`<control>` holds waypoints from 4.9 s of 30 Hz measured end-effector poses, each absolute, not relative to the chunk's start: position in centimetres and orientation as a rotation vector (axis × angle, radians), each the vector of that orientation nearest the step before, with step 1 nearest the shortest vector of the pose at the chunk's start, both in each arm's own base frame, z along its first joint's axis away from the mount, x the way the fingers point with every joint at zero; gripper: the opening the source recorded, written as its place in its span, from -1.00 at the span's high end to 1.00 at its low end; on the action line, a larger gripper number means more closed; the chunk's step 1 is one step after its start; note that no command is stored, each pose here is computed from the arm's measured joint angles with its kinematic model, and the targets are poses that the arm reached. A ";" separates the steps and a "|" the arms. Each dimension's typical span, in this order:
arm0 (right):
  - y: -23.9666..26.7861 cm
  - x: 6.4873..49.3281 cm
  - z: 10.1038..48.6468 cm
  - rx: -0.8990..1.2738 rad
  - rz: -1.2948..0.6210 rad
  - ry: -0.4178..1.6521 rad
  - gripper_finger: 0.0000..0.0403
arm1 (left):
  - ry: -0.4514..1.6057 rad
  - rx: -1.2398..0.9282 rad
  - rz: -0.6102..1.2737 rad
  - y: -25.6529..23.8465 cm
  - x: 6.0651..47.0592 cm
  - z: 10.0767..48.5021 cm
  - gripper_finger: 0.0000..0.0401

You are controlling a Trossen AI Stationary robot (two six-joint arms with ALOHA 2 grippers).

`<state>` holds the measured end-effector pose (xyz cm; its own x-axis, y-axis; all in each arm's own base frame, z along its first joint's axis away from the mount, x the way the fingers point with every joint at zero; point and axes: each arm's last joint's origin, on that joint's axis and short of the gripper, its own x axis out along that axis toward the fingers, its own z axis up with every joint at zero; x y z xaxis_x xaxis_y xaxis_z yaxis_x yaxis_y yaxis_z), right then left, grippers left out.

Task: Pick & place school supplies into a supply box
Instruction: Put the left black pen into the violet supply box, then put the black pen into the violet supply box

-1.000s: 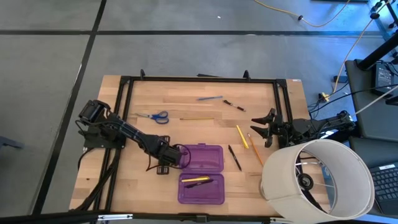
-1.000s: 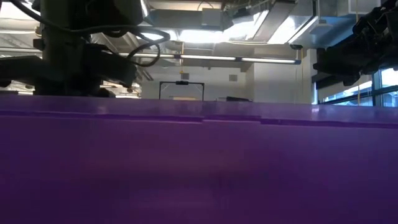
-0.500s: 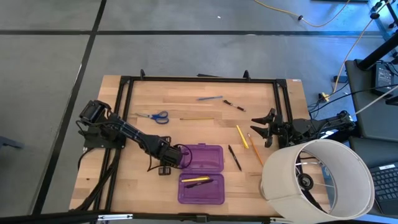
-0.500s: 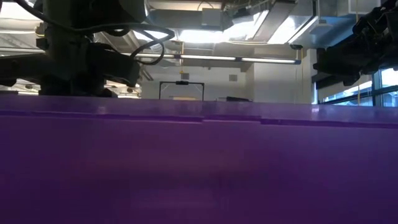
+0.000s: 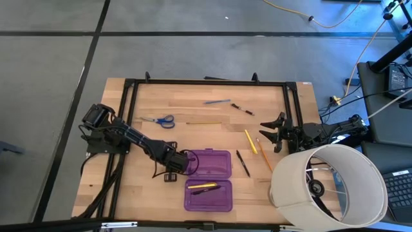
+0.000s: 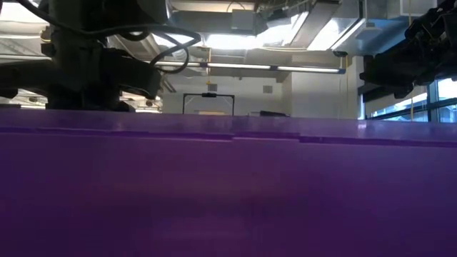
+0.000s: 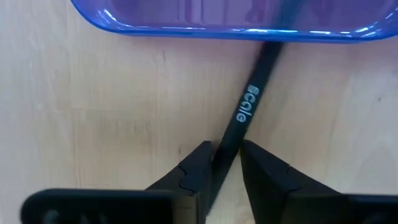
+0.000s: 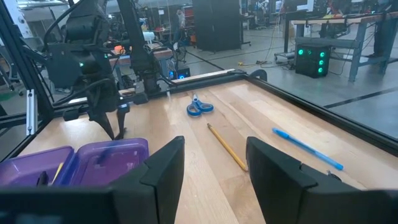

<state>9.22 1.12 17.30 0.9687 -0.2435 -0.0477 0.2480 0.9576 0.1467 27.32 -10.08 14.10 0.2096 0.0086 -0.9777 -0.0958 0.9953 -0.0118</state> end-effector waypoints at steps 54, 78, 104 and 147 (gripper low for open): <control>1.1 9.2 17.3 0.130 -0.249 0.032 0.13 | 0.930 -0.588 -0.006 -14.8 26.3 21.5 0.90; 1.1 9.2 17.3 0.131 -0.249 0.031 0.13 | 1.264 -0.282 -0.106 -18.3 38.6 20.7 0.90; 1.1 9.2 17.3 0.134 -0.249 0.031 0.13 | 1.407 -0.338 -0.049 -18.1 39.9 16.8 0.90; 1.1 9.2 17.3 0.133 -0.246 0.032 0.13 | 1.390 -0.295 -0.183 -16.7 39.9 18.5 0.58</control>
<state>9.22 1.13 17.30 0.9694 -0.2409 -0.0478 0.2451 0.9612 0.1268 39.93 -16.67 18.51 0.1743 -0.2989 -0.9382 -0.0455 0.9494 -0.3109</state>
